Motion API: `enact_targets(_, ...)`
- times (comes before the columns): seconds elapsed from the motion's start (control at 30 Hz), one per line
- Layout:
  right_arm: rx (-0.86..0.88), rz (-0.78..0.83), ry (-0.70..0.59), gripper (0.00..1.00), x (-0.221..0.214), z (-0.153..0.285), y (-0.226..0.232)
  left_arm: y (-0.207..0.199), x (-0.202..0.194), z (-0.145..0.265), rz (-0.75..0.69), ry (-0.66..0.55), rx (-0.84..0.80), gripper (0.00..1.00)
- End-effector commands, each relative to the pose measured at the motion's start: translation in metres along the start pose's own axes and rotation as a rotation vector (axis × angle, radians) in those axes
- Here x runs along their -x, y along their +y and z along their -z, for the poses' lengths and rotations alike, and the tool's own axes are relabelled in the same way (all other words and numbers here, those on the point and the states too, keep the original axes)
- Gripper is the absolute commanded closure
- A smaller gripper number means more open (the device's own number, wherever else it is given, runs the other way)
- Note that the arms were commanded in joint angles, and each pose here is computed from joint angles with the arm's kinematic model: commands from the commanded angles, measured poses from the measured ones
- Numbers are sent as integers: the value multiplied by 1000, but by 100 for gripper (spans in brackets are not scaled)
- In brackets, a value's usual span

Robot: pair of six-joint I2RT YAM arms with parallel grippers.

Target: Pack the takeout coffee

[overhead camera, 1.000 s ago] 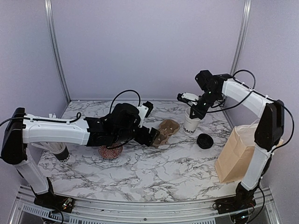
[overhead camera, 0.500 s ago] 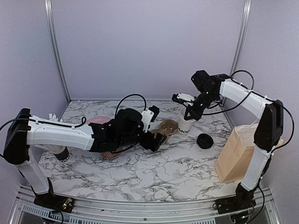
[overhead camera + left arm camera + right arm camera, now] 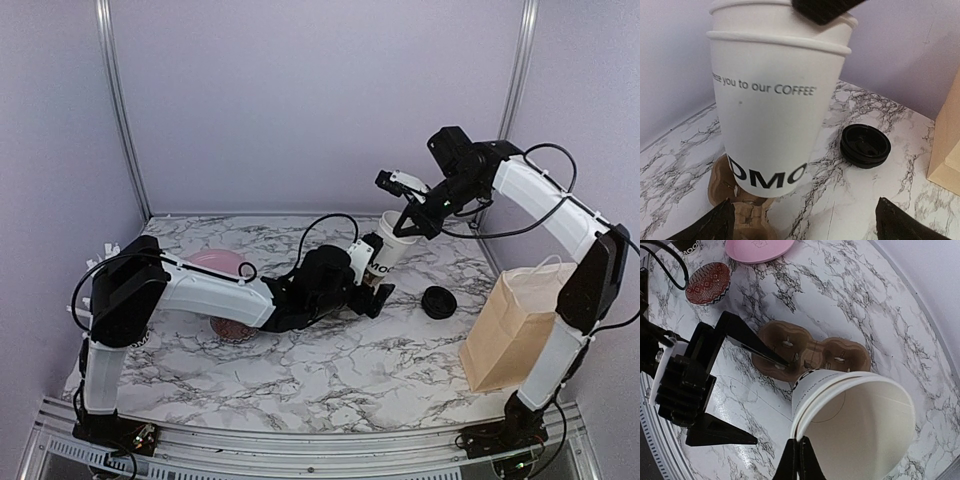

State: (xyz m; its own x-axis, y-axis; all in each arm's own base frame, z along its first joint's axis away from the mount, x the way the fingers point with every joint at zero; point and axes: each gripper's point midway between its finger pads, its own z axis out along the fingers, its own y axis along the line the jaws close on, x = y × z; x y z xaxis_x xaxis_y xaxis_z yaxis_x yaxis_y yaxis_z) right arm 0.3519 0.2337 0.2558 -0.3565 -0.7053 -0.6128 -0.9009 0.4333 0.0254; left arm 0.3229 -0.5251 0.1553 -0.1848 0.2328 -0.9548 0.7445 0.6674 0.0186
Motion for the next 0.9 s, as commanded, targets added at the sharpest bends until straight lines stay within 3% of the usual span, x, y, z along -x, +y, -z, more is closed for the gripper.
enact_targets(0.0,6,24,-15,100,-2,17,12,17,36,-11,38,-137,45,1)
enact_targets(0.2,62,58,-26,100,-1,20,30,1,38,-23,12,-156,-63,1)
enact_targets(0.47,102,109,-30,100,6,17,50,5,40,-39,-40,-175,-68,2)
enact_targets(0.87,57,148,-60,100,13,33,46,10,31,-40,-54,-159,-82,26)
